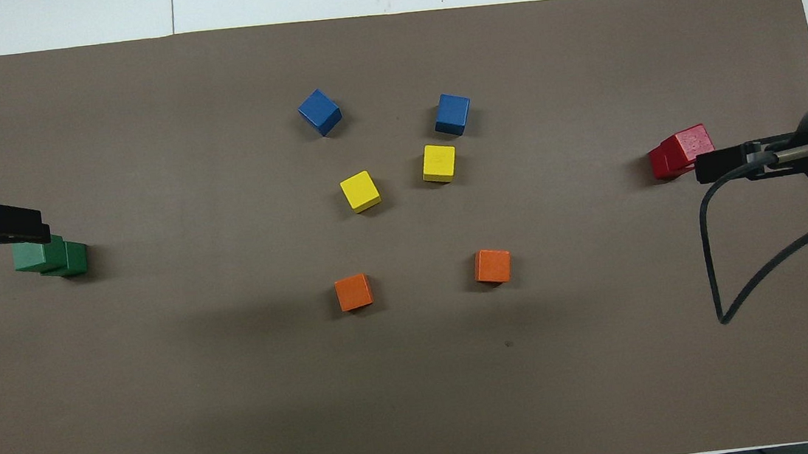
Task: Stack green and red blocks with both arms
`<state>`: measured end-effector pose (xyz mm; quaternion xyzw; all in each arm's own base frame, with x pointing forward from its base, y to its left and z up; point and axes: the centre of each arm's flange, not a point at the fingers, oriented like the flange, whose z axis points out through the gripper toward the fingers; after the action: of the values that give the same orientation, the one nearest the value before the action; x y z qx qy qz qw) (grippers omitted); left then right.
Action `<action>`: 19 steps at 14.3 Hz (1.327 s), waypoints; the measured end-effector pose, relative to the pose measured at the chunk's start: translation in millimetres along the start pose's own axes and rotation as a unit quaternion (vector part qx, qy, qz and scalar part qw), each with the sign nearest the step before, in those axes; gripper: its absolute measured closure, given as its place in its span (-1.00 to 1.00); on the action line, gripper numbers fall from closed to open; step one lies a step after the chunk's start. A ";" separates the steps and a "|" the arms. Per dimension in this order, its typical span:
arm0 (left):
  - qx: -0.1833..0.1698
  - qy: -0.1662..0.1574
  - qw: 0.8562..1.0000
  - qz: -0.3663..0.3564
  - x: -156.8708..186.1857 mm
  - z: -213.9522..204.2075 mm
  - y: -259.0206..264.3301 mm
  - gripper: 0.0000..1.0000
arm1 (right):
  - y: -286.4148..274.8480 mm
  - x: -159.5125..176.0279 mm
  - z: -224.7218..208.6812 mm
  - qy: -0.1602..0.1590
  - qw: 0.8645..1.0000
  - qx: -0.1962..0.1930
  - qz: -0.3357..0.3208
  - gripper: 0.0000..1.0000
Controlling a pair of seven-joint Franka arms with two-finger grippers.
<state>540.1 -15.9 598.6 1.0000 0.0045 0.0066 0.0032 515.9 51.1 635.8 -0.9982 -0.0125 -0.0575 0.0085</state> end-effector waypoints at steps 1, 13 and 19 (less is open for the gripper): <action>0.000 0.000 1.000 0.002 -0.2 0.0 1.9 -1.00 | 4.4 1.0 -0.6 0.000 1.000 0.004 0.004 -1.00; 0.001 -0.016 1.000 0.004 -5.2 0.1 4.5 -1.00 | 32.9 17.4 0.7 -0.030 0.999 0.001 0.030 -1.00; 0.000 -0.009 1.000 0.003 -5.8 -6.3 3.1 -1.00 | 36.3 15.8 1.3 -0.036 0.999 -0.003 0.034 -1.00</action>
<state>534.2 -19.0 604.9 1.0000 0.0013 -0.0028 0.0030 532.7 15.2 635.7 -0.9995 0.0211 -0.0209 0.0073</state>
